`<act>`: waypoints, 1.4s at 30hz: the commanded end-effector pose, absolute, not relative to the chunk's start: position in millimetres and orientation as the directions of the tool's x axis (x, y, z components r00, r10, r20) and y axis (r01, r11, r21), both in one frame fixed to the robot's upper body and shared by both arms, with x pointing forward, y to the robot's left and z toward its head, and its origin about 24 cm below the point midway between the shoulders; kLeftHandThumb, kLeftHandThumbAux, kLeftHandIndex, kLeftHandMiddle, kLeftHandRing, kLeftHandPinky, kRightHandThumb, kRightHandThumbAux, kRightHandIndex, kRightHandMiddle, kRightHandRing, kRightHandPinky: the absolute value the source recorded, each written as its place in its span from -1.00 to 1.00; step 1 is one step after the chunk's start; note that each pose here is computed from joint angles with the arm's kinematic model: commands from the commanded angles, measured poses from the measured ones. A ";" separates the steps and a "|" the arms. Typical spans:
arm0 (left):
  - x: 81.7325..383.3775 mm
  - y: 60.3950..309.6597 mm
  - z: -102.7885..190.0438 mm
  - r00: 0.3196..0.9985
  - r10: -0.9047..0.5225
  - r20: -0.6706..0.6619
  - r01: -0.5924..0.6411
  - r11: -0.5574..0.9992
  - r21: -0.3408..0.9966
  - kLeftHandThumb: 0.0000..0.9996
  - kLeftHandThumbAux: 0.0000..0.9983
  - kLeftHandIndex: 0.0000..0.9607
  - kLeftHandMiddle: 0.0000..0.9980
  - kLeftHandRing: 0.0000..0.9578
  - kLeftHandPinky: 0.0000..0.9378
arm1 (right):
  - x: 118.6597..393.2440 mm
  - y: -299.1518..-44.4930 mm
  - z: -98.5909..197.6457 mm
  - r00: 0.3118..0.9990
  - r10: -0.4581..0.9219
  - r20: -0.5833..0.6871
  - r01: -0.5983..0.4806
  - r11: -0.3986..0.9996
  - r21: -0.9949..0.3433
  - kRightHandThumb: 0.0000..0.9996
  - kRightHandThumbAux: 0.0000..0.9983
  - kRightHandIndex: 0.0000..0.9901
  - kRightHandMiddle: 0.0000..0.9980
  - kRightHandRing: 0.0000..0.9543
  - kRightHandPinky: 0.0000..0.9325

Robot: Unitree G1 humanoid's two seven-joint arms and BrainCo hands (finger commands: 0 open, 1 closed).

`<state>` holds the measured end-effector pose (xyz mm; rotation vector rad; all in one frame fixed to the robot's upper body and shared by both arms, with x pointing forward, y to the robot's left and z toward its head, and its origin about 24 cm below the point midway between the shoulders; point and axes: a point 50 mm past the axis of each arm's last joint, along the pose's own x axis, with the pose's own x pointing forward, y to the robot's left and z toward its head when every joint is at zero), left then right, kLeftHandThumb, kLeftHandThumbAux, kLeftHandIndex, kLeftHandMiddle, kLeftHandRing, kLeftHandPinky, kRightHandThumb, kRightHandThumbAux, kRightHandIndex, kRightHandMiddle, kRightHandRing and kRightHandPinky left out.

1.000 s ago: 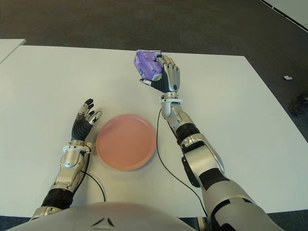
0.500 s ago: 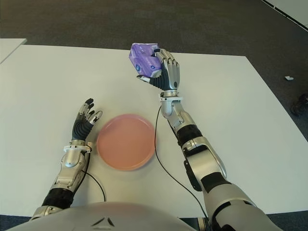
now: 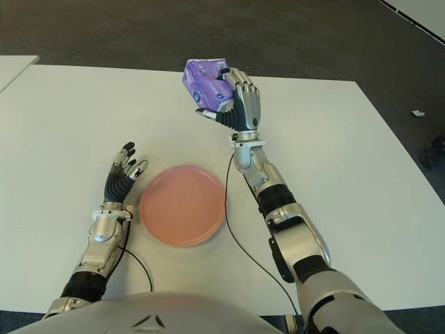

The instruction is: Put the tissue paper into the plate.

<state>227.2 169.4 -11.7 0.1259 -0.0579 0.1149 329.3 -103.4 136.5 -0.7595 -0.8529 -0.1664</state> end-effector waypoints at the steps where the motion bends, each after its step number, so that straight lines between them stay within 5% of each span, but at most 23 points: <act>1: 214.8 171.6 -30.5 0.991 0.128 -0.038 -0.123 0.986 0.116 -1.00 0.01 -1.00 -1.00 -1.00 -1.00 | 308.1 -91.2 131.9 0.654 0.207 0.728 0.373 0.749 -0.547 0.71 0.36 -0.19 0.08 0.79 0.79; 10: 214.3 171.4 -29.8 0.992 0.123 -0.036 -0.118 0.986 0.118 -1.00 -0.01 -1.00 -1.00 -1.00 -1.00 | 271.6 -83.6 119.8 0.654 0.345 0.674 0.253 0.739 -0.624 0.71 0.36 -0.20 0.08 0.79 0.80; 17: 214.3 171.7 -29.7 0.991 0.129 -0.030 -0.124 0.981 0.147 -1.00 0.04 -1.00 -1.00 -1.00 -1.00 | 259.3 -85.2 105.8 0.708 0.508 0.490 0.046 0.659 -0.750 0.71 0.36 -0.20 0.09 0.78 0.81; 28: 215.4 174.3 -32.0 0.992 0.122 -0.036 -0.115 0.982 0.148 -1.00 0.06 -1.00 -1.00 -1.00 -1.00 | 232.1 -87.5 84.3 0.682 0.676 0.279 -0.162 0.512 -0.843 0.71 0.36 -0.20 0.08 0.75 0.75; 42: 217.8 176.7 -33.9 0.993 0.114 -0.041 -0.106 0.981 0.163 -1.00 0.08 -0.98 -1.00 -1.00 -1.00 | 226.3 -90.7 76.7 0.654 0.728 0.208 -0.181 0.417 -0.891 0.71 0.36 -0.20 0.08 0.72 0.72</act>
